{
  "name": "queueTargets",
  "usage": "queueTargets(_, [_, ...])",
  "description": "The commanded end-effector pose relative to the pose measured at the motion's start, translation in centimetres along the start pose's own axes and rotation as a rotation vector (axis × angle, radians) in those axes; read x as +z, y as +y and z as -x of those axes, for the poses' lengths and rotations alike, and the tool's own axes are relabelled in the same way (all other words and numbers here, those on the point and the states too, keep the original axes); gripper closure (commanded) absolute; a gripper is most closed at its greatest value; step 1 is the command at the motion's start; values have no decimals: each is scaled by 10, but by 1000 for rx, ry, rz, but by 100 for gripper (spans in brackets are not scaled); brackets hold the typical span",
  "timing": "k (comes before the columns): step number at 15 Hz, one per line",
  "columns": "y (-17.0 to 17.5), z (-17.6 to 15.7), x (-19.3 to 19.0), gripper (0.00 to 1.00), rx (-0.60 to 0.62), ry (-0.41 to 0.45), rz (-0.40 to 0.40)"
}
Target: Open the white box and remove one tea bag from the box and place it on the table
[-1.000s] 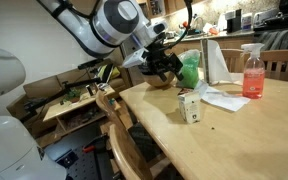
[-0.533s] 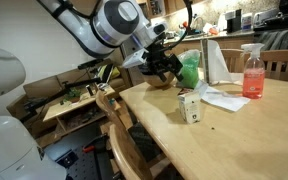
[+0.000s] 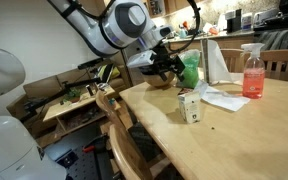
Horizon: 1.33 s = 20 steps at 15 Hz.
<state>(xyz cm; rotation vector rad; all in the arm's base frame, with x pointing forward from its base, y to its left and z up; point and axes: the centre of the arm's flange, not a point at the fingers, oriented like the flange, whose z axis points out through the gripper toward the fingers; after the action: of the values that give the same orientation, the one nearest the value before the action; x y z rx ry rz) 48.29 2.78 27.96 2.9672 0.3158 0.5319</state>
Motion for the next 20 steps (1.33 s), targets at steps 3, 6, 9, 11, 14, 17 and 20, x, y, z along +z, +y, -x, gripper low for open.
queueTargets(3, [-3,-27,22,0,-54,-28,-13])
queueTargets(6, [-17,-36,25,0,-103,-49,4])
queueTargets(9, [-35,-45,32,0,-155,-72,16])
queueTargets(11, [-43,-48,39,0,-173,-86,23])
queueTargets(14, [-42,-51,55,0,-183,-98,12])
queueTargets(17, [-31,-51,74,0,-163,-108,-16])
queueTargets(20, [-16,-50,91,0,-126,-126,-40])
